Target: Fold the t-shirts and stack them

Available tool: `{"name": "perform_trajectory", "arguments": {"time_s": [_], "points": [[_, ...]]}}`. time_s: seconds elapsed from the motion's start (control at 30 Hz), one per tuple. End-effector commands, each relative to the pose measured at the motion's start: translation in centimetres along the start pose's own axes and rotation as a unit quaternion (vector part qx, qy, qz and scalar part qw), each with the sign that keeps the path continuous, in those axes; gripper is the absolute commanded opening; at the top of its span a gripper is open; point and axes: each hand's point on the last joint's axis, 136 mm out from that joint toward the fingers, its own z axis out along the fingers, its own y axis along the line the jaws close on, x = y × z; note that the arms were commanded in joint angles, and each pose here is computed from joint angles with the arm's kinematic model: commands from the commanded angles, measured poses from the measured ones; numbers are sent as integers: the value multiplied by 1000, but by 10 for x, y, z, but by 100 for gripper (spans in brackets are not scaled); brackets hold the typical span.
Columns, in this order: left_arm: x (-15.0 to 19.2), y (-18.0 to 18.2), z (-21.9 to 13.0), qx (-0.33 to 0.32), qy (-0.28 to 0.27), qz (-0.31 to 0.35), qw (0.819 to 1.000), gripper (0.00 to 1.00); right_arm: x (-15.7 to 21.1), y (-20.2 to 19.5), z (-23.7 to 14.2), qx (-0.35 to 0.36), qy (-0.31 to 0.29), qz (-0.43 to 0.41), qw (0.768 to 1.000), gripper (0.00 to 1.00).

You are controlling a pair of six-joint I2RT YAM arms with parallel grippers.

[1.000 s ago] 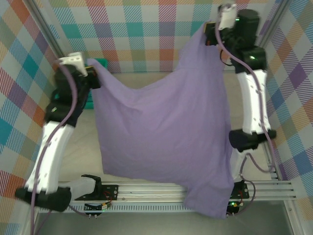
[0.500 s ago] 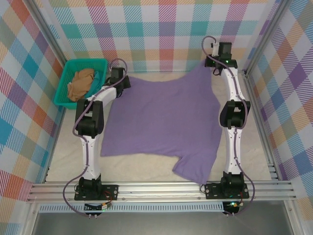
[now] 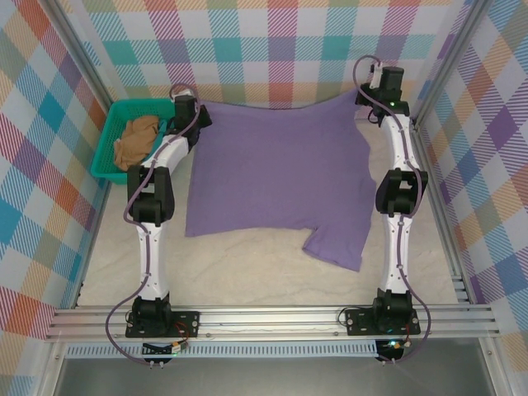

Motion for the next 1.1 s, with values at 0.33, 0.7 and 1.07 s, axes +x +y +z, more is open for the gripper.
{"name": "perform_trajectory", "arguments": {"time_s": [0.33,0.7,1.07], "points": [[13,-4,-12,24,21,-9,999,0,-21,50,-77,-86,21,24,996,0],[21,15,-35,3,33,-4,999,0,24,53,-120,-83,44,43,995,0],[26,38,-59,-14,47,-4,999,0,72,49,-146,-68,75,64,993,0]]}}
